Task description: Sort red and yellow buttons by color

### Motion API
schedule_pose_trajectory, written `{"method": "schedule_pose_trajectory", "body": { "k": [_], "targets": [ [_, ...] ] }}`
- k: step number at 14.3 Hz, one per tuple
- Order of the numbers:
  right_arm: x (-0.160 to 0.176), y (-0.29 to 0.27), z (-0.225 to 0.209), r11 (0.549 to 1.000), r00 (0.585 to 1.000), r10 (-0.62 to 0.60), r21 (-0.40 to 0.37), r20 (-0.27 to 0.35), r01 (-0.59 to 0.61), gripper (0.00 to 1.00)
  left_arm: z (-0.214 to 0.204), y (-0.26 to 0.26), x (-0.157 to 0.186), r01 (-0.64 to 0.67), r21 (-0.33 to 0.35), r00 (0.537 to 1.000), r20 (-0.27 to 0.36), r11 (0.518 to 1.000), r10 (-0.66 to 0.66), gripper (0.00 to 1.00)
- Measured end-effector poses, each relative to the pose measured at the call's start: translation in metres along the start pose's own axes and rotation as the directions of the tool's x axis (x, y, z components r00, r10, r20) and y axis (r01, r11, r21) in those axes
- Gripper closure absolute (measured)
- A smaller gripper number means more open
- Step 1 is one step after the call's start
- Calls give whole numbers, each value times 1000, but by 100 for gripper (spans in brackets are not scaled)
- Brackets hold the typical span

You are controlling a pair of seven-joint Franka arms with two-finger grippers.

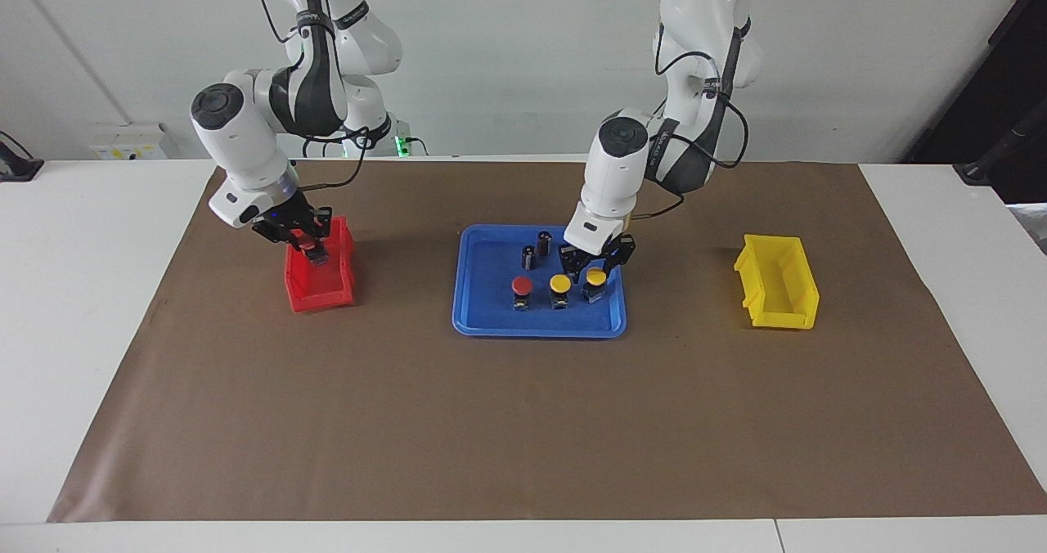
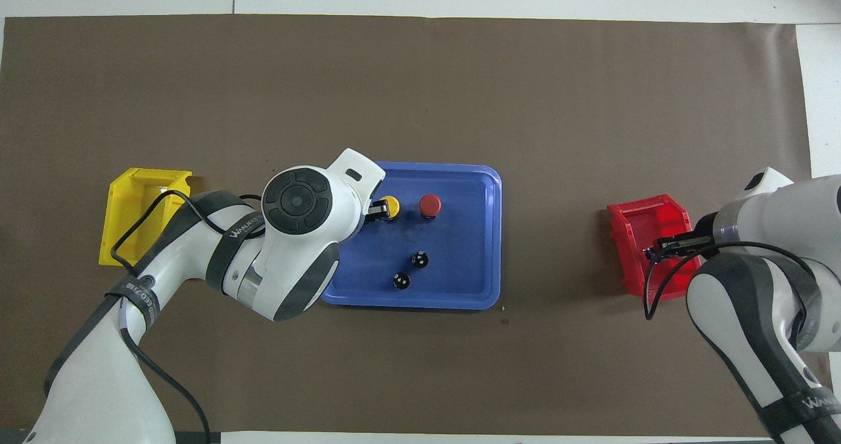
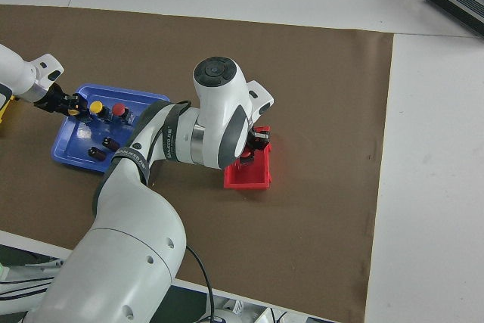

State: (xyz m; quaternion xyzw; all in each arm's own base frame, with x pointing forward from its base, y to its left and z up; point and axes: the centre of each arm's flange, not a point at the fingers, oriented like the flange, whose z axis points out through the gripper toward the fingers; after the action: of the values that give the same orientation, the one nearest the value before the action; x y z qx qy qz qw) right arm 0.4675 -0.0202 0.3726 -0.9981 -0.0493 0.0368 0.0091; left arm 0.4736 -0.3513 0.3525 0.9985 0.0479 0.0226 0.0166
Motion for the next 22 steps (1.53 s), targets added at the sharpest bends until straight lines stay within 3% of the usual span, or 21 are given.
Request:
{"method": "schedule_pose_trajectory", "body": {
  "k": [9, 11, 12, 13, 16, 19, 22],
  "targets": [
    [-12, -2, 29, 1000, 1000, -14, -14, -10, 14, 58, -2, -8, 8, 20, 0, 1000, -5, 1000, -20, 40],
    [-14, -2, 31, 999, 1000, -27, -26, -5, 27, 58, -2, -8, 9, 22, 0, 1000, -6, 1000, -22, 52],
    [-14, -2, 31, 999, 1000, -30, -29, -4, 29, 58, -2, -8, 9, 22, 1, 1000, -5, 1000, -22, 52],
    [-14, -2, 32, 999, 1000, -30, -29, -4, 30, 58, -2, -9, 10, 24, 1, 1000, -5, 1000, -24, 58],
    [-14, -2, 31, 999, 1000, -31, -29, -5, 31, 33, -5, -21, 20, 50, 9, 999, 1, 999, -50, 58],
    [-12, -1, 24, 999, 999, -32, -30, 4, 33, 34, -46, -41, 44, 92, 38, 995, 34, 995, -93, 58],
    [6, 1, -25, 999, 999, -35, -30, 27, 36, 36, -127, -85, 64, 98, 55, 993, 62, 994, -101, 58]
  ]
}}
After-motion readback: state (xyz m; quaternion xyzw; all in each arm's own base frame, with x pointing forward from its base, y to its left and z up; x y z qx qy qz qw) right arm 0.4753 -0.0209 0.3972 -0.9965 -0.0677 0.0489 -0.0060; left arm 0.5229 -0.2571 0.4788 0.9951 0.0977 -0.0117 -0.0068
